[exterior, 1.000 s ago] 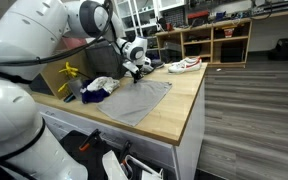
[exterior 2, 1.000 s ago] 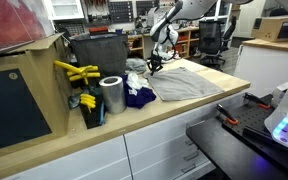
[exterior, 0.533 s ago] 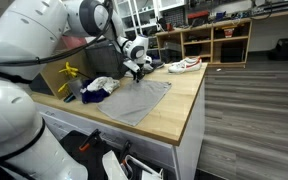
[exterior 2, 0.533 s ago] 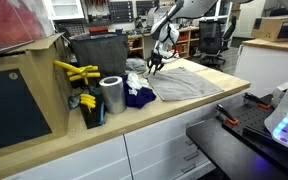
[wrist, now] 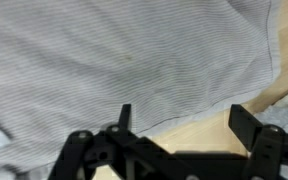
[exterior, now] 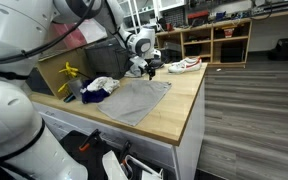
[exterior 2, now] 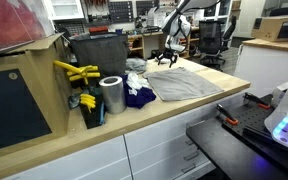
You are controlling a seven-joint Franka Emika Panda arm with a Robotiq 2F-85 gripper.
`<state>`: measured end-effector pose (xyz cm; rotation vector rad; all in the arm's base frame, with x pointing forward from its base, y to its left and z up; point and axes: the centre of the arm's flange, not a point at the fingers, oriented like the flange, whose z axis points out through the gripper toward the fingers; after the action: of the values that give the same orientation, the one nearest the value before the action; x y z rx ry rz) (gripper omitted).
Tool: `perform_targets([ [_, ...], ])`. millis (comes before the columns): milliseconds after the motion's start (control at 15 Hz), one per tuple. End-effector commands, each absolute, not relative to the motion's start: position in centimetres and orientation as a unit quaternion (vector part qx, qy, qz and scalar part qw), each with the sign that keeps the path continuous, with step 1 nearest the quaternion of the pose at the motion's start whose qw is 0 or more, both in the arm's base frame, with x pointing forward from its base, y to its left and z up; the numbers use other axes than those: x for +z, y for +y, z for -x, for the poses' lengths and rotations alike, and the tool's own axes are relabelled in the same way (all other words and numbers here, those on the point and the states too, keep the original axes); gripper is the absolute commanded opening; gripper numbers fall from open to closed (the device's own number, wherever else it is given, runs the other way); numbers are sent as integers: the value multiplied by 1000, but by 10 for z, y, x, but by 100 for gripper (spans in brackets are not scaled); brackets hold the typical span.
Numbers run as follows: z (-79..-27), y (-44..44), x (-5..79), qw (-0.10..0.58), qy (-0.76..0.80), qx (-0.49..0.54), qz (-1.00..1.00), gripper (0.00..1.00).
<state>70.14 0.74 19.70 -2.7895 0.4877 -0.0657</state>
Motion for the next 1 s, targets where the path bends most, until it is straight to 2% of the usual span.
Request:
perform_targets([
  [0,-658,-28,214,130,177,2,976,100],
  [600,-585,-64,266,72,119,163,977,100],
  [933,-554,-54,308,34,73,200,977,100],
])
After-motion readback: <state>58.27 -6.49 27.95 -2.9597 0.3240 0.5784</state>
